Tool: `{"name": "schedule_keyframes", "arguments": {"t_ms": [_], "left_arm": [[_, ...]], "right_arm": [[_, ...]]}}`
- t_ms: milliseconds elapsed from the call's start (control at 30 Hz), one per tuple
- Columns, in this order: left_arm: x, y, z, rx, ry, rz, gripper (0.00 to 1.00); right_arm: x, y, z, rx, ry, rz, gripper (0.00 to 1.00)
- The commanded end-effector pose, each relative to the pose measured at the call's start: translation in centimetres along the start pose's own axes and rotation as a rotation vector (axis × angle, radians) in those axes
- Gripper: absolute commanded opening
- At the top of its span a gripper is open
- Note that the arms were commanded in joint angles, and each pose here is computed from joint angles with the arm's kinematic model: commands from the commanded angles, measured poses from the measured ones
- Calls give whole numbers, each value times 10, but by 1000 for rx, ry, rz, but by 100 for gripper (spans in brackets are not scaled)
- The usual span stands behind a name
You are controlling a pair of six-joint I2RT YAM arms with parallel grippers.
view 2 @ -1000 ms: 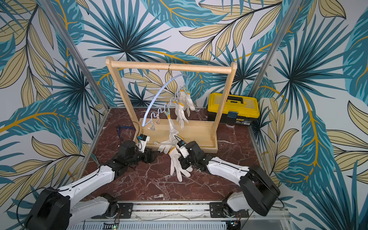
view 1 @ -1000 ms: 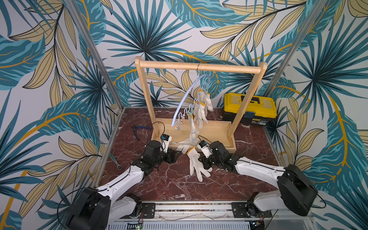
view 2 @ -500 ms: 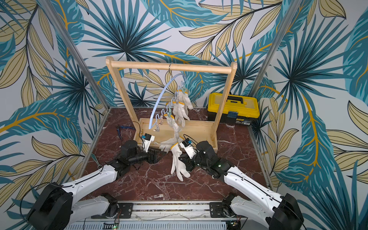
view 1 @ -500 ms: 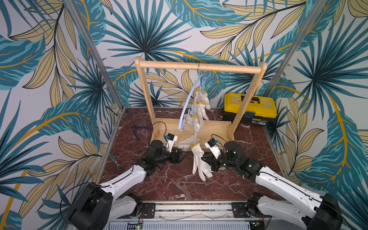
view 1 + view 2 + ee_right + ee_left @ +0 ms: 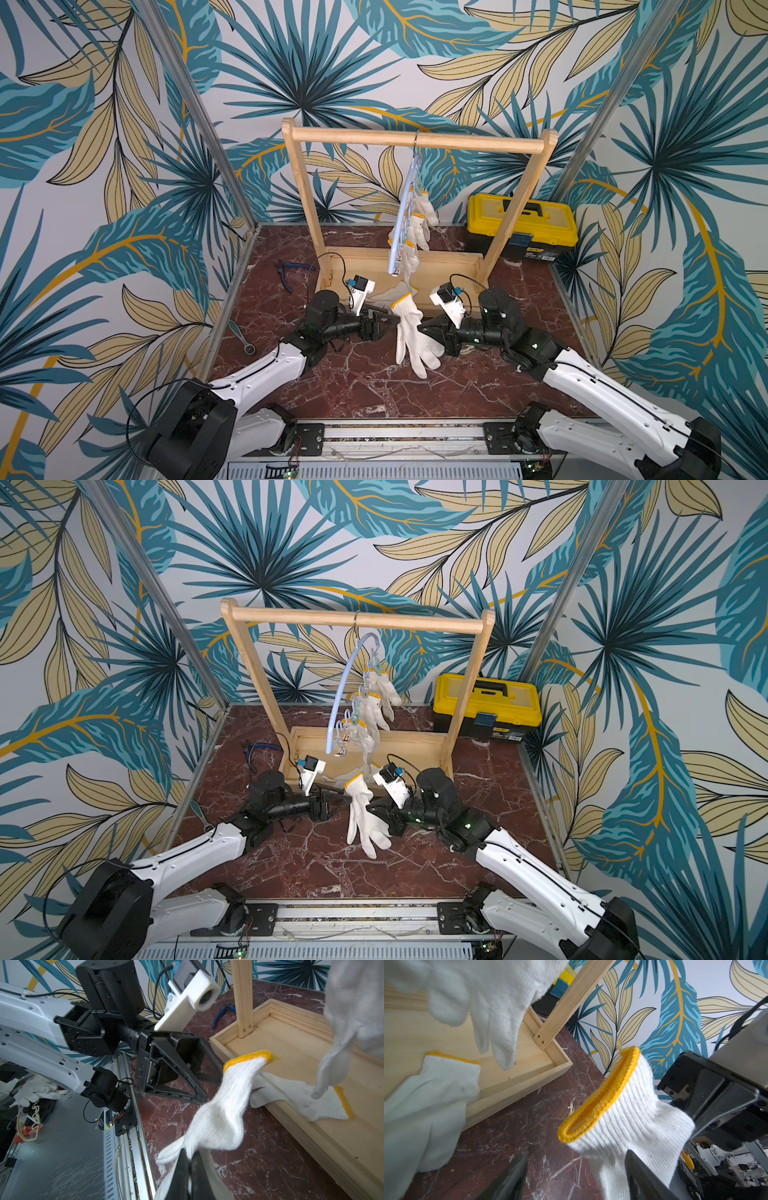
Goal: Clip the gloves onto a hanger to dry
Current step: Pick up the glove from the center of the board.
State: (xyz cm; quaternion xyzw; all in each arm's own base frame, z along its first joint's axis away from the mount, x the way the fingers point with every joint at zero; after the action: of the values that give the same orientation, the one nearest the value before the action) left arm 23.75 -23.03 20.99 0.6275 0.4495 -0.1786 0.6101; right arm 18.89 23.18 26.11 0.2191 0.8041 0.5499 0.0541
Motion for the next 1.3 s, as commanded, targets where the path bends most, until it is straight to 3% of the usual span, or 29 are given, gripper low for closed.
{"name": "schedule_keyframes", "arguments": {"t_ms": [0, 233, 433, 667, 833, 1133, 1200, 1267], "left_arm": [[-38, 31, 1, -64, -129, 100, 74], [-56, 40, -1, -90, -229, 146, 71], [-60, 42, -3, -125, -271, 142, 50], [-64, 45, -9, -171, -279, 144, 37], [-65, 46, -7, -158, -289, 141, 13], [-62, 45, -3, -142, -288, 127, 0], [-61, 43, -3, -129, -294, 135, 0], [-59, 41, -5, -110, -301, 137, 0]], "right_arm": [[8, 12, -3, -30, 47, -31, 0], [12, 26, -6, -84, 69, -49, 0], [9, 31, -6, -119, 39, -67, 0], [0, 22, -2, -148, -16, -48, 0], [-2, 20, 0, -154, -21, -41, 0], [-6, 10, 2, -122, -44, -36, 0], [-10, 4, 3, -81, -69, -39, 8], [-13, -2, 1, -29, -91, -43, 26]]}}
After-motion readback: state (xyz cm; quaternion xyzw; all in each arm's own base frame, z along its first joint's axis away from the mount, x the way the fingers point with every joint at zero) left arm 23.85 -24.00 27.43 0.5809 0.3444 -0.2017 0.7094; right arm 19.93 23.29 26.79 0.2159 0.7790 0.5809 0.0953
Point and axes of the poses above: each gripper's point midway between its finger pads, its own z axis out along the fingers, its own x axis along the line the jaws close on, y = z × x, the point moved 4 cm from there along -z, back along the fingers, and after that the axes turned 10 degrees about -z, right-handed, at the moved point
